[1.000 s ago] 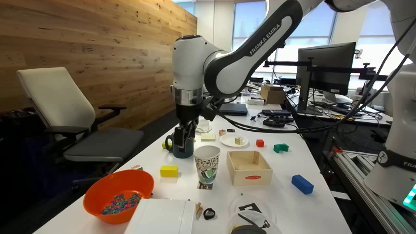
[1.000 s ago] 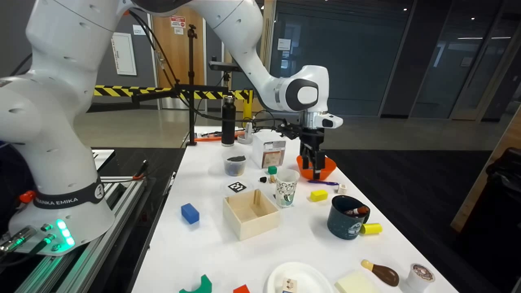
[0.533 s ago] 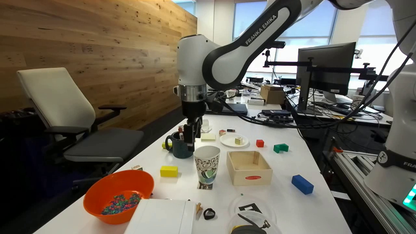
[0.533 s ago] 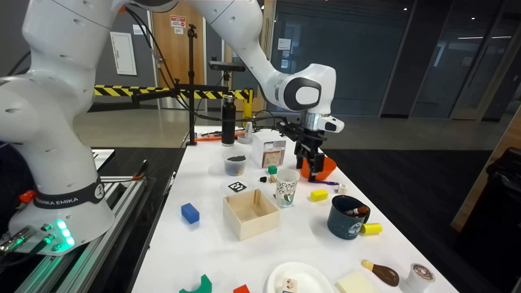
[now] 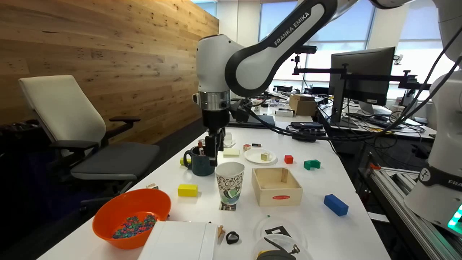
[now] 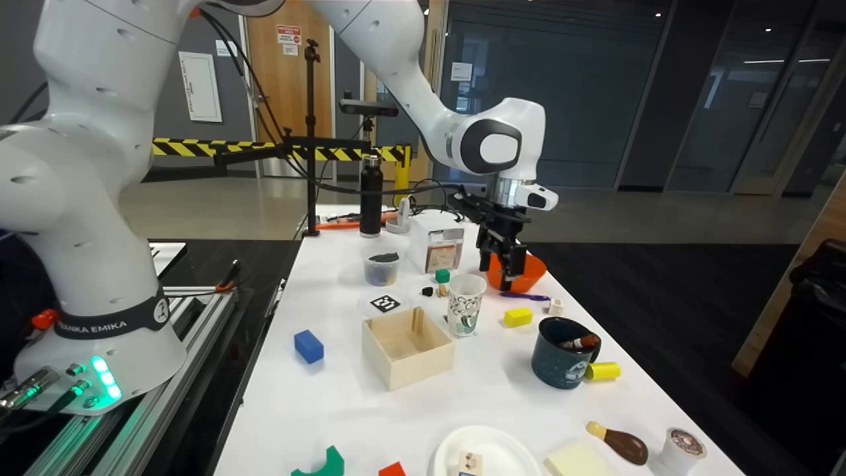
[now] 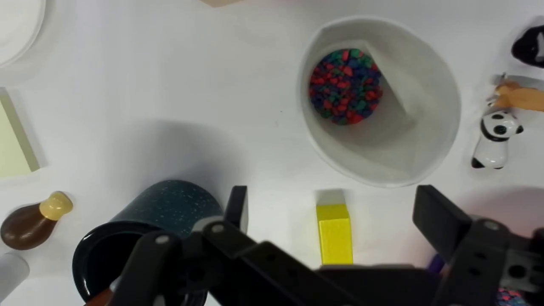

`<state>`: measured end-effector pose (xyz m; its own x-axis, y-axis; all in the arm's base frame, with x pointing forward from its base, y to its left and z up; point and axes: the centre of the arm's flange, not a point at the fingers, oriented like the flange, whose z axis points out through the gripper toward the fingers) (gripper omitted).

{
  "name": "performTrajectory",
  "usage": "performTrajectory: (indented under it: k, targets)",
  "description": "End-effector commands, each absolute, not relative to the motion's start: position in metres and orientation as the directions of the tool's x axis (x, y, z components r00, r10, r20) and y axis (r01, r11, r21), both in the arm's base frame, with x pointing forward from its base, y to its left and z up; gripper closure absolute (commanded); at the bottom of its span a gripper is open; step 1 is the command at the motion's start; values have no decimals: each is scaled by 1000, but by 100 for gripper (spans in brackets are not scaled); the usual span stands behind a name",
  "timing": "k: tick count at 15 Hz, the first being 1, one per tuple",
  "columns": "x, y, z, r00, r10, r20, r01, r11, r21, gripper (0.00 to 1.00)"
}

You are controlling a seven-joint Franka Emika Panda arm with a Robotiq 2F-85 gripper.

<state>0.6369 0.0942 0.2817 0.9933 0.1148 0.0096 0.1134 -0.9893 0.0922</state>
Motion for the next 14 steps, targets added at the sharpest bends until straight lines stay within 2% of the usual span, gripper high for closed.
performTrajectory:
  k: [1, 10, 14]
  targets:
    - [636, 103, 284, 991, 129, 19, 127, -987, 101, 0]
    - [631, 99, 278, 994, 105, 12, 104, -991, 87, 0]
    - [654, 115, 276, 990, 138, 35, 135, -987, 85, 0]
